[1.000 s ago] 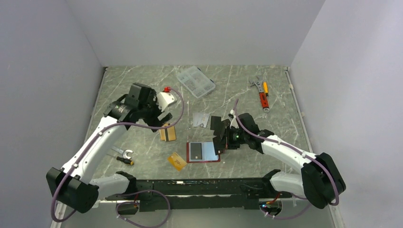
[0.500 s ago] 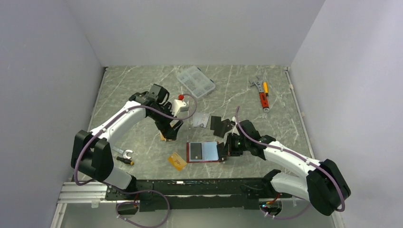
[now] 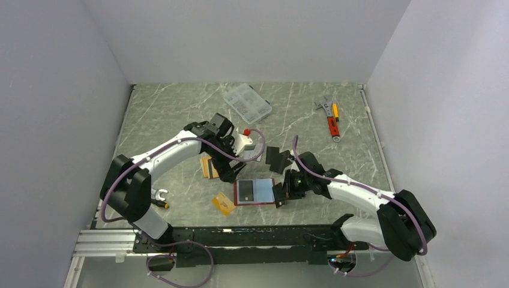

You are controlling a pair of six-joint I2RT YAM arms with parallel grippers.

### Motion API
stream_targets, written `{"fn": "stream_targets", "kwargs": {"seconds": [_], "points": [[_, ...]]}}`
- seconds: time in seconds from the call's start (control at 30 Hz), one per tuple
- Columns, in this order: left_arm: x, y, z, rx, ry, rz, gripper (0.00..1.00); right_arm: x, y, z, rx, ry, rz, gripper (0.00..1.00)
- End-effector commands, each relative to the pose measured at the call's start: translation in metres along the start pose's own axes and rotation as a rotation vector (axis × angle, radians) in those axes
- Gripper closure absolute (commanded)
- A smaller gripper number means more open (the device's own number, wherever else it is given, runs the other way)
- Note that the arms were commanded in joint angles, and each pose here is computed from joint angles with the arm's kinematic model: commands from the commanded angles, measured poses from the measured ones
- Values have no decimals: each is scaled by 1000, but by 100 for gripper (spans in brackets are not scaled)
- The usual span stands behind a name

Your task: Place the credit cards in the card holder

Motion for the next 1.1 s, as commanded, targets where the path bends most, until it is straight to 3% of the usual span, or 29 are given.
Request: {"fn": "stream_targets", "kwargs": {"seconds": [0.0,0.2,0.47,0.83,1.07], "points": [[9,11,-13,-31,30,-60,1,11,1,-14,-21,-21,-32,100],[20,41,-3,24,177,-160,1,12,1,-15,-12,-22,-36,100],[26,62,2,83,297,-226,14,17,-5,-15,-20,-29,-57,100],[16,80,7,123,368,-213,34,22,-5,-11,-18,-34,-82,100],[16,83,9,140,382,-218,38,21,-2,-10,-12,-30,-84,100]]}}
Point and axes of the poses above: each gripper's point midway between its finger pads, its own y axis out along the fingers, its own x axis along the line the jaws close on, z = x × y, the point moved 2 cm from there along -y, back along the fingers, and after that the axes turned 12 degrees about -y, right-handed, at the moved point
